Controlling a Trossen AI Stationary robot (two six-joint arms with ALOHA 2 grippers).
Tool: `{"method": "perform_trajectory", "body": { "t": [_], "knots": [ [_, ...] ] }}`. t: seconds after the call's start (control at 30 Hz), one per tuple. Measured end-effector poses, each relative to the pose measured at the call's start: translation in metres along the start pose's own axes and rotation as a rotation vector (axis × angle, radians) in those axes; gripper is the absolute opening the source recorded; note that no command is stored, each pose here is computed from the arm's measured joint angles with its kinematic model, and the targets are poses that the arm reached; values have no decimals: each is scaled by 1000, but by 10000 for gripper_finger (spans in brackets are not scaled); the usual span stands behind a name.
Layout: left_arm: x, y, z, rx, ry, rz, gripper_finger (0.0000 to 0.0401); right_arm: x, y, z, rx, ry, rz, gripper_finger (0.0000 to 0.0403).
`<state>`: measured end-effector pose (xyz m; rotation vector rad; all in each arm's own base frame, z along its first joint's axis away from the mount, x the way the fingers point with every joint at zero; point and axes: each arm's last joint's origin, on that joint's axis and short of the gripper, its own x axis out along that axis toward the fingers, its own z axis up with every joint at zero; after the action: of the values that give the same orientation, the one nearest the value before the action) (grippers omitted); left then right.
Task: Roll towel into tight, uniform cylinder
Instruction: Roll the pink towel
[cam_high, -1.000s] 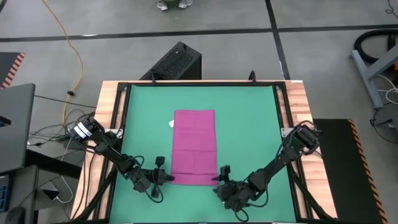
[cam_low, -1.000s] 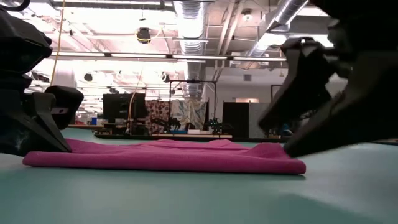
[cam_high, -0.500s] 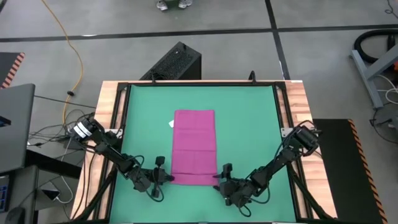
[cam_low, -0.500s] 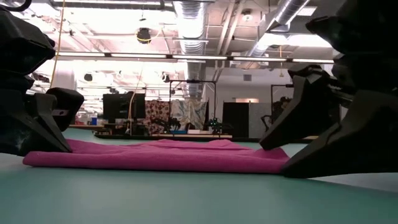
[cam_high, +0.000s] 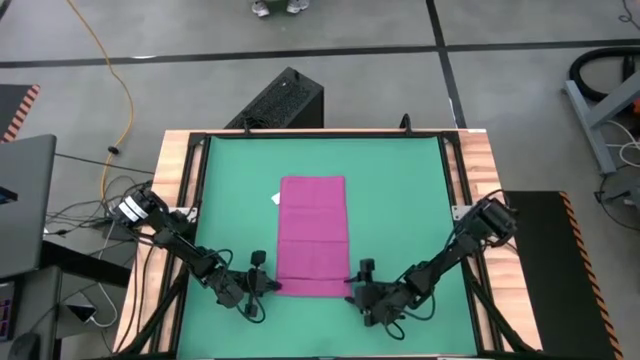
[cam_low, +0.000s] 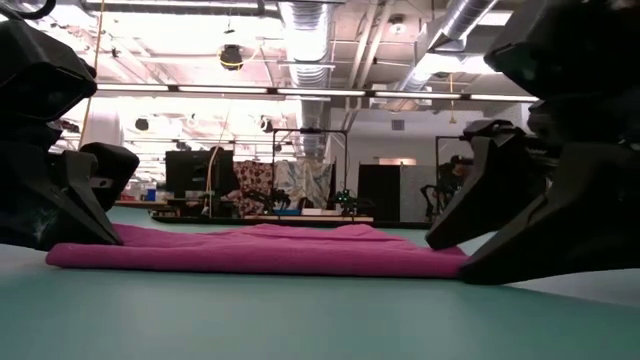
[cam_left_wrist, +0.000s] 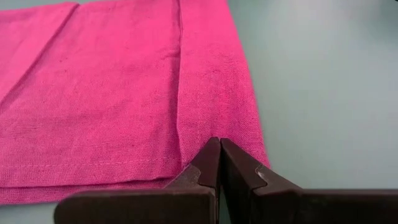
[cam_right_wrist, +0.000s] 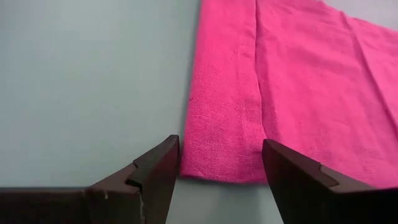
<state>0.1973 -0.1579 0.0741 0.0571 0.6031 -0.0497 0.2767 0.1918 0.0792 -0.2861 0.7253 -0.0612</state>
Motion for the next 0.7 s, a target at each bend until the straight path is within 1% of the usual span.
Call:
{"method": "perform_trajectory", "body": {
  "t": [0.07, 0.17, 0.4, 0.53, 0.7],
  "knots": [
    [0, 0, 0, -1, 0, 0, 0, 4, -3, -1, 9, 24, 25, 253],
    [0, 0, 0, 0, 0, 0, 0, 11, -7, -5, 55, 51, 37, 239],
    [0, 0, 0, 8, 1, -12, 0, 18, -6, -8, 128, 57, 40, 183],
    [0, -1, 0, 9, 1, -15, 0, 17, -5, -8, 167, 54, 33, 144],
    [0, -1, 1, 3, -14, -26, 0, 17, -6, -8, 184, 50, 21, 80]
  ]
}}
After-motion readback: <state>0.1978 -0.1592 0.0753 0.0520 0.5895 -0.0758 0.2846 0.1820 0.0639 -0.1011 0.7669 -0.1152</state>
